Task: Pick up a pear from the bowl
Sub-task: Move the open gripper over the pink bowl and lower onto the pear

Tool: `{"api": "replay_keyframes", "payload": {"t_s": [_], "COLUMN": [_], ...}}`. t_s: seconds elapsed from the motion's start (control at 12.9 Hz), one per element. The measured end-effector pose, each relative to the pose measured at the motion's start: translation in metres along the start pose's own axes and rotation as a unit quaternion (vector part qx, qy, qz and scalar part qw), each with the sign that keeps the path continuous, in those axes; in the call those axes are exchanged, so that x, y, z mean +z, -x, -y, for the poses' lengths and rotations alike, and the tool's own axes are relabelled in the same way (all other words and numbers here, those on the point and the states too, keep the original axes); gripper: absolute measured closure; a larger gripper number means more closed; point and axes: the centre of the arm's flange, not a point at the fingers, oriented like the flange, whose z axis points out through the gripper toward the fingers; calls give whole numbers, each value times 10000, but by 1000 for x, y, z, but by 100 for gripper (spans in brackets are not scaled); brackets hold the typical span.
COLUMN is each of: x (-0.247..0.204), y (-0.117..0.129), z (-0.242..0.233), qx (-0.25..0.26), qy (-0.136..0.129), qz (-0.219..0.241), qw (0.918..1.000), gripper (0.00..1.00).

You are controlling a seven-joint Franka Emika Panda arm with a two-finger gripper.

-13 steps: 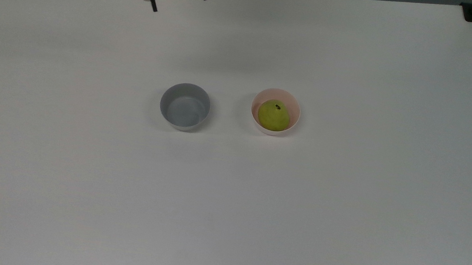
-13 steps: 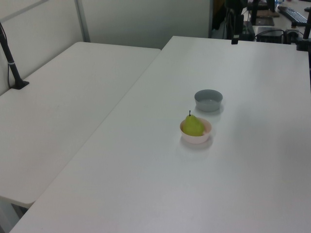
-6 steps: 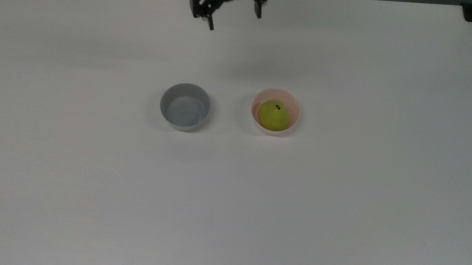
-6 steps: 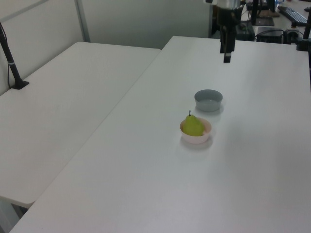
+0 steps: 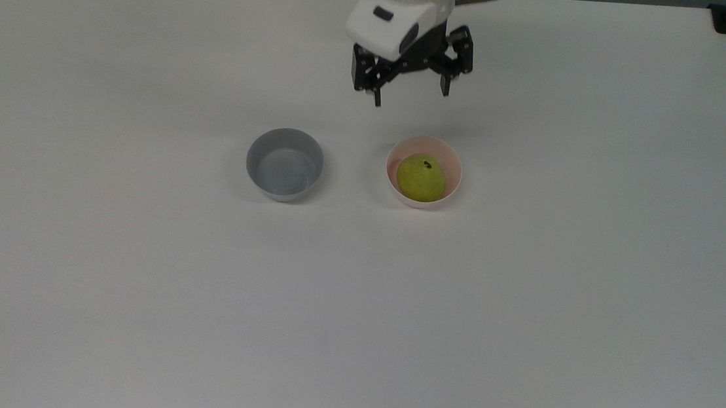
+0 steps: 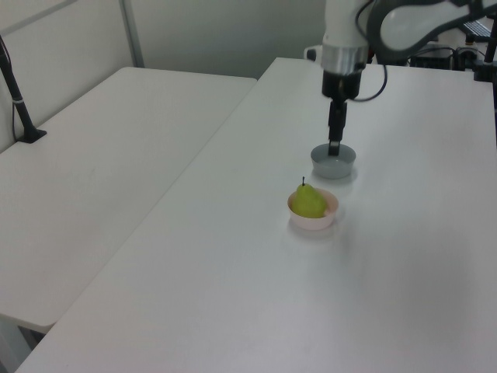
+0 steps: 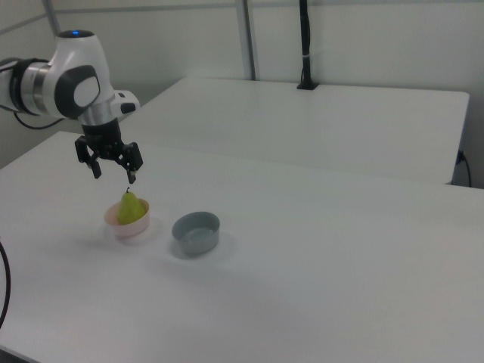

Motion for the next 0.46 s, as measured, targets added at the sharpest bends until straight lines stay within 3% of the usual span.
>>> {"api": "replay_keyframes", "payload": {"t_s": [0.23, 0.31, 0.46], "x": [39, 49, 65], "y": [-12, -14, -18], "z": [2, 2, 8], "qx": [21, 19, -29], "qy": [9, 12, 15], "qz": [65, 91, 88], "qw": [10000, 10000, 10000], "gripper": [7, 14, 15]}}
